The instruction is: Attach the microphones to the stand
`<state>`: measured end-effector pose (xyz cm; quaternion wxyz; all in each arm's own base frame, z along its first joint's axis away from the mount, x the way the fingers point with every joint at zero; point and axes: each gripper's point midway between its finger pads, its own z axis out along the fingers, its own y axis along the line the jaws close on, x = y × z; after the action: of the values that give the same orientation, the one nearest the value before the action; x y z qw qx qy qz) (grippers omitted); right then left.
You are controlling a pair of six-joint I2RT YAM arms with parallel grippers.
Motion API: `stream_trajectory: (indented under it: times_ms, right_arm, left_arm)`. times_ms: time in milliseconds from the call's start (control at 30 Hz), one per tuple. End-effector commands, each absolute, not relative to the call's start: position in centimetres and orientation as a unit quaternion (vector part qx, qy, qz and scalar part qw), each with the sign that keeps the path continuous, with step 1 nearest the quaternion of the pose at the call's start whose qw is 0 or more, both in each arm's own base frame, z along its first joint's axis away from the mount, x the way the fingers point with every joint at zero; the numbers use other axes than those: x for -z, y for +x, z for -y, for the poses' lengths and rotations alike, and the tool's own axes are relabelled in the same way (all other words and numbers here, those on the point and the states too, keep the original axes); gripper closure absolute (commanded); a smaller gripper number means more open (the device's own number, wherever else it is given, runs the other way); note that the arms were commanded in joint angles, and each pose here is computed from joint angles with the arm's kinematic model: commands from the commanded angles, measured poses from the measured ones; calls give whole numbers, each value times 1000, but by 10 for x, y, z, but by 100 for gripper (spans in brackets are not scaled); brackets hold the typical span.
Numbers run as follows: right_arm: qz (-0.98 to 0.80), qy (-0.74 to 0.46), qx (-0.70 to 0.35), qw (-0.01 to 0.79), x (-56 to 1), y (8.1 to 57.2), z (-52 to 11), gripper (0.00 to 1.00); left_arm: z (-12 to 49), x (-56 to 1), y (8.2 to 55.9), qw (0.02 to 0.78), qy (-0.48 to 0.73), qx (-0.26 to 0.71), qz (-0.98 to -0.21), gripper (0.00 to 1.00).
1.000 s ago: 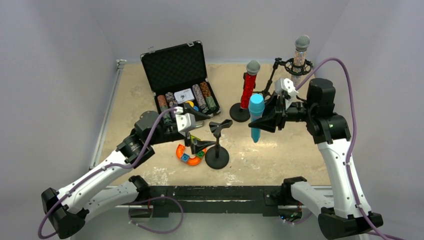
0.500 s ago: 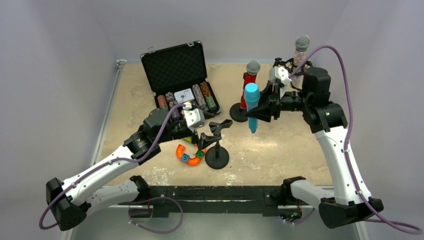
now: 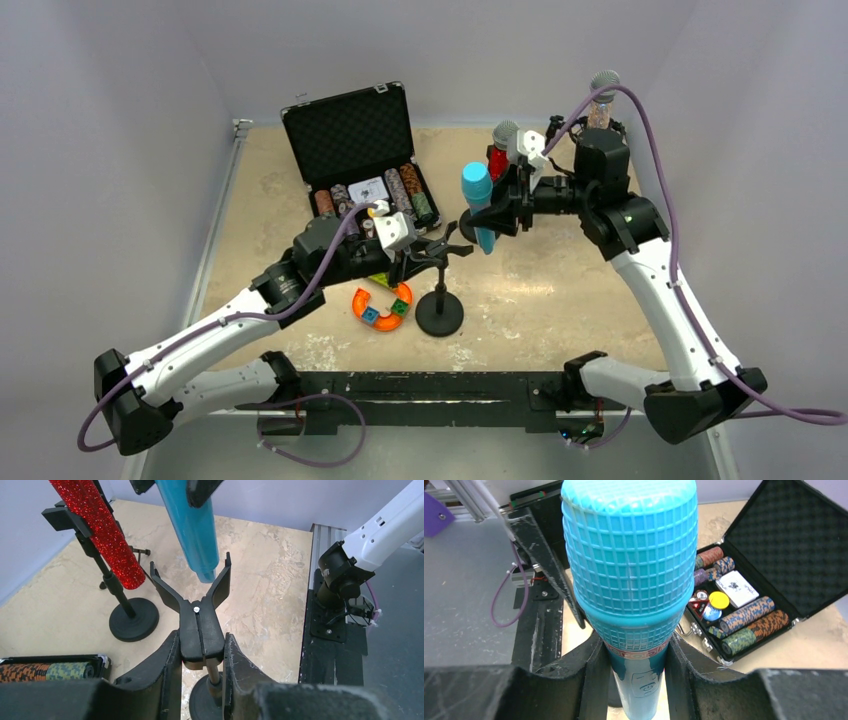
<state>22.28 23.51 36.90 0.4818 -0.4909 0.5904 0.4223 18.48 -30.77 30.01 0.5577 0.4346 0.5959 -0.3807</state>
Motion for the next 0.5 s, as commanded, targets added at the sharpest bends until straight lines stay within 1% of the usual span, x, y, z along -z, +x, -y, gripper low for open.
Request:
stream_trajectory:
  times_ms: [0,33,100,467]
  right_arm:
    - [-541,-513,-419,519,-386,215,-244,100]
    - [-539,-514,-421,517,-384,214,-245,100]
    - [-534,-518,-431,511,-382,209,-247,100]
    - [-510,-529,-476,483,-366,200,-273,100]
  left_arm:
    - [307,-321,190,577,419,378,-591,91]
    - [307,-321,189,576,420,379,-590,94]
    - [308,-321,187,568,414,388,-596,96]
    - [312,-325,179,558,408,418,-590,97]
